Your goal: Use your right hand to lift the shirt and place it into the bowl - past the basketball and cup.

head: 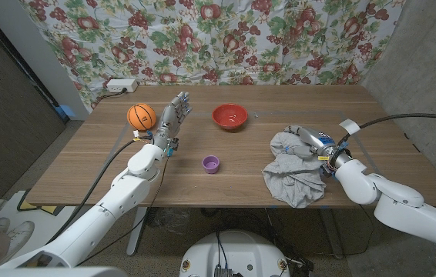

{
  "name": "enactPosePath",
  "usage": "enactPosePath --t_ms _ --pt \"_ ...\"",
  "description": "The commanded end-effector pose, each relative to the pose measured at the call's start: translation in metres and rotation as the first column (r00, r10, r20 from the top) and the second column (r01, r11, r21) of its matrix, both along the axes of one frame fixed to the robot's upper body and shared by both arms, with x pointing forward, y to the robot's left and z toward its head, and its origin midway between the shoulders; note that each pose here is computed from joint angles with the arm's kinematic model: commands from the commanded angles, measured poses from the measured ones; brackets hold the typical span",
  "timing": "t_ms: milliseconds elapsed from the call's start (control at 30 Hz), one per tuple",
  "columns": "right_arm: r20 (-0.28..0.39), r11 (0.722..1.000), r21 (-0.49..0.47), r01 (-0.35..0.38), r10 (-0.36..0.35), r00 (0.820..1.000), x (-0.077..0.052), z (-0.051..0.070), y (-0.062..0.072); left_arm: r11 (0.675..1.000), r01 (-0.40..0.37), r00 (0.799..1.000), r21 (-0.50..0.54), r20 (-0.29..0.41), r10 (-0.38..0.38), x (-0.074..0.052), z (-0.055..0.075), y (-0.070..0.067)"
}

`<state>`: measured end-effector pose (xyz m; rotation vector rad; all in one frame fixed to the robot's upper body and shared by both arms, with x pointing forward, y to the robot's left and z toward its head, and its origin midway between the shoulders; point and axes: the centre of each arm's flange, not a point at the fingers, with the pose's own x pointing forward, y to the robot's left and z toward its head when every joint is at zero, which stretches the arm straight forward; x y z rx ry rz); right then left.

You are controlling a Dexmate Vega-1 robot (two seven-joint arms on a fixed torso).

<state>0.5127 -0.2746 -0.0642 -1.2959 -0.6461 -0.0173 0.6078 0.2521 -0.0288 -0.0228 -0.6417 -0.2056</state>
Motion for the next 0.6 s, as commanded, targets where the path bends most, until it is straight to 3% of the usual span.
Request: enactPosePath --t_ms 33,600 --pt "0.032 1.000 -0.018 0.000 0.001 0.999 -0.001 0.017 0.000 1.000 0.000 1.000 -0.007 -0.001 0.000 0.000 -0.002 0.004" --pt "0.074 1.000 -0.018 0.002 -0.001 0.997 -0.001 0.037 -0.004 1.000 -0.009 1.000 -0.009 -0.002 0.009 -0.004 -0.007 0.007"
